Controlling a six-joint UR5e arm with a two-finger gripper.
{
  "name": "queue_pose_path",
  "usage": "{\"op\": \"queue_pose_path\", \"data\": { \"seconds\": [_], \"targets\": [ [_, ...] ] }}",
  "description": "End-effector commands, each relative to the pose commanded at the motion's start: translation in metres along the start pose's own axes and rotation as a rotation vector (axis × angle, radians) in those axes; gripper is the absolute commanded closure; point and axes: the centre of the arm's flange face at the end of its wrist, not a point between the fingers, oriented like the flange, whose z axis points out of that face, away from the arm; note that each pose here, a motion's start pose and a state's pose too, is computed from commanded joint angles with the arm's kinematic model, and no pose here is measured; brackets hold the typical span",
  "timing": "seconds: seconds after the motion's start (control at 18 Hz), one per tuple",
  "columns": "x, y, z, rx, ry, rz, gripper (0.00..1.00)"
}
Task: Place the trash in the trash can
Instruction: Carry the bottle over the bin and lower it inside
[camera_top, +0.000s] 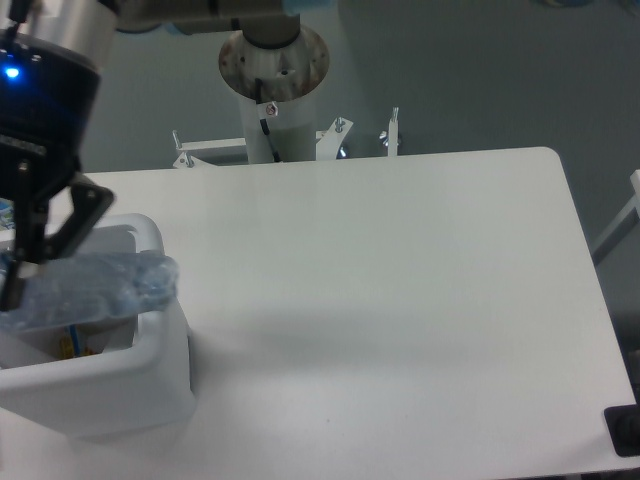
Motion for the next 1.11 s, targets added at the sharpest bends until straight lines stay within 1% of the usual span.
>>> {"op": "queue_pose_path", "data": {
  "seconds": [0.17, 0.56, 0.94, 1.11],
  "targets": [
    [0.003, 0.008, 0.006, -0.019, 0.006, -0.077, 0.89],
    [0.009, 0.039, 0.032, -0.09, 0.021, -0.106, 0.88],
    [0.003, 0.06, 0.048, -0.138, 0.015, -0.124, 0.82],
    [0.0, 0.069, 0.054, -0.156, 0.011, -0.129, 0.81]
  ]
}}
